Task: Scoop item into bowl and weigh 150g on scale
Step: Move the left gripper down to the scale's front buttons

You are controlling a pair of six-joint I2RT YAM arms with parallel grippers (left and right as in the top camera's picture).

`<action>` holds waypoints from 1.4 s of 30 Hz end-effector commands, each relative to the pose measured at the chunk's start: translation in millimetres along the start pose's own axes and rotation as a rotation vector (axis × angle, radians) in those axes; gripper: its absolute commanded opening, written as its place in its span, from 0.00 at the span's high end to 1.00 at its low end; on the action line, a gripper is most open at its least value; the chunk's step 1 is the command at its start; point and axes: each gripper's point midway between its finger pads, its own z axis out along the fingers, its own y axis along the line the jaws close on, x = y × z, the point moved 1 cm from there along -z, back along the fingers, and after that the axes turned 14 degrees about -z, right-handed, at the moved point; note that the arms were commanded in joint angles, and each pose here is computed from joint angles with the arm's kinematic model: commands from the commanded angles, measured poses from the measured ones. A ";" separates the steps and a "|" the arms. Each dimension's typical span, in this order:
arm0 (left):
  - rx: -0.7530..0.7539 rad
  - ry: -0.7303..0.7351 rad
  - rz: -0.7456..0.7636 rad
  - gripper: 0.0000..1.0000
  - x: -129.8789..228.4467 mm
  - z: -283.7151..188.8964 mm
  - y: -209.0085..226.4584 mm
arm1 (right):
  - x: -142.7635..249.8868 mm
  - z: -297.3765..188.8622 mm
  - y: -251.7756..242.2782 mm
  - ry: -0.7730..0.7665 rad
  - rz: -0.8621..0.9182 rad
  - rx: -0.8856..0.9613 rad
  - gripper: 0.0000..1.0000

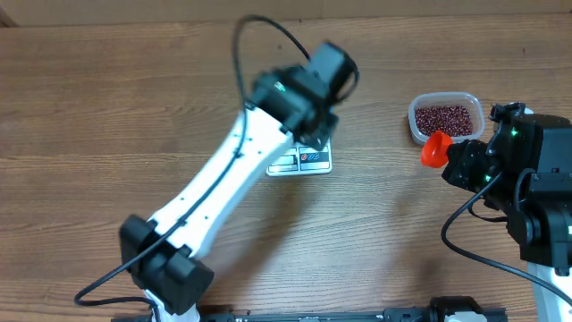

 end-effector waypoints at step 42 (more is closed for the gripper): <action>-0.041 -0.172 -0.196 0.96 27.4 93.8 9.1 | -8.9 6.2 -0.9 -0.003 -0.003 0.011 0.96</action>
